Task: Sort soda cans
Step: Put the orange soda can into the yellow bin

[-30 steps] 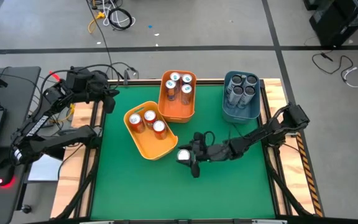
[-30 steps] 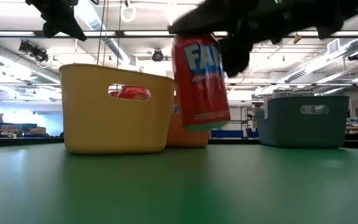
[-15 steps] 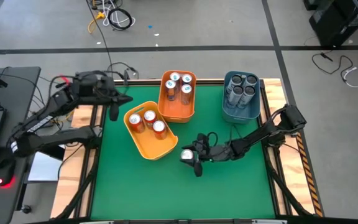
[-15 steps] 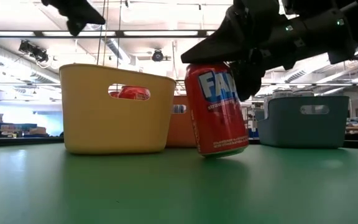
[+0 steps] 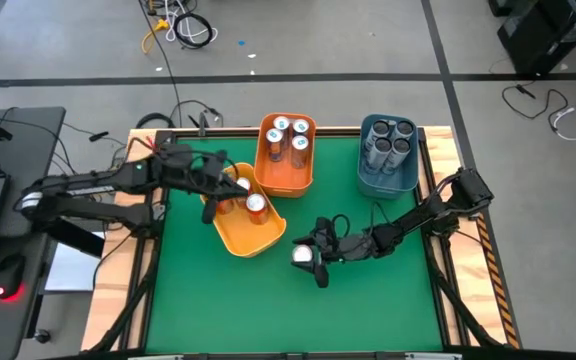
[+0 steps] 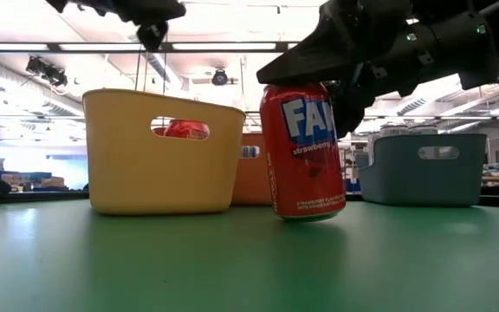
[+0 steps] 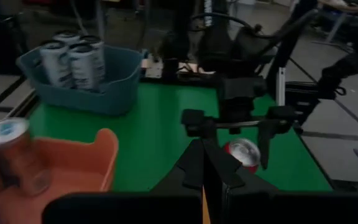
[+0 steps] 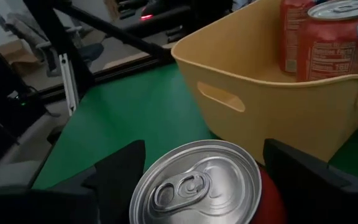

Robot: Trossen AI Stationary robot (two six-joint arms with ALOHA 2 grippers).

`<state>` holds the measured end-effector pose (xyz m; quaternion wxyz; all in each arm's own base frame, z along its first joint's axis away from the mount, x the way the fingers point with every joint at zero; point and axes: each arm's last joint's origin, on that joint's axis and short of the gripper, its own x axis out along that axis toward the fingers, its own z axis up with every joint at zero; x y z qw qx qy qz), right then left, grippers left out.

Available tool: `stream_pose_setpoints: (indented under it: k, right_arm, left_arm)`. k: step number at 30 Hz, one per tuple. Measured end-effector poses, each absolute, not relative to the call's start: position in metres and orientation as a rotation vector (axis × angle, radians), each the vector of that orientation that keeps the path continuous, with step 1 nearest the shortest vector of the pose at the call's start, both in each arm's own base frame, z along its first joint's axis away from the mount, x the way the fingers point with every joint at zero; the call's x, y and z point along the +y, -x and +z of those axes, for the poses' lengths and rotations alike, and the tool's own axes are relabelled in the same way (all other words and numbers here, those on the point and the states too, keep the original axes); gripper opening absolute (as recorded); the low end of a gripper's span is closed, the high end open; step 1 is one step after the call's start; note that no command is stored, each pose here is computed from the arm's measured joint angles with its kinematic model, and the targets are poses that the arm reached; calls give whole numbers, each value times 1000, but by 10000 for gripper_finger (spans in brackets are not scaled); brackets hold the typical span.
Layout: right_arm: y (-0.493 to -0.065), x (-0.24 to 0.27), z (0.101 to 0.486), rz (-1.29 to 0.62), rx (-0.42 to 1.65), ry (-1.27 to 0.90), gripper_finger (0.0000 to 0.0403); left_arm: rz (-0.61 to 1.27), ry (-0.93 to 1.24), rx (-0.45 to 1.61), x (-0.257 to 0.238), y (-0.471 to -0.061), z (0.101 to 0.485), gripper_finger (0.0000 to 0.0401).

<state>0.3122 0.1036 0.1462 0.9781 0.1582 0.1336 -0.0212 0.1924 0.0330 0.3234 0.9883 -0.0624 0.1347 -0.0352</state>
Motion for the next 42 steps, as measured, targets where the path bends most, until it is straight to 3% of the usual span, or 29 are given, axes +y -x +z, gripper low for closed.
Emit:
stream_pose_setpoints:
  k: [17, 29, 35, 42]
  right_arm:
    - [-314, 94, 145, -55, 296, -247, 354]
    - [-295, 86, 203, -22, 213, -165, 345]
    - [-262, 91, 226, -42, 321, -208, 273]
    - [-233, 102, 221, -114, 496, -143, 85]
  left_arm:
    - [-175, 108, 292, 15, -242, 311, 0]
    - [-254, 129, 222, 11, -251, 315, 1]
    - [-431, 79, 237, -5, -277, 294, 1]
    - [-436, -73, 302, -28, -298, 286, 1]
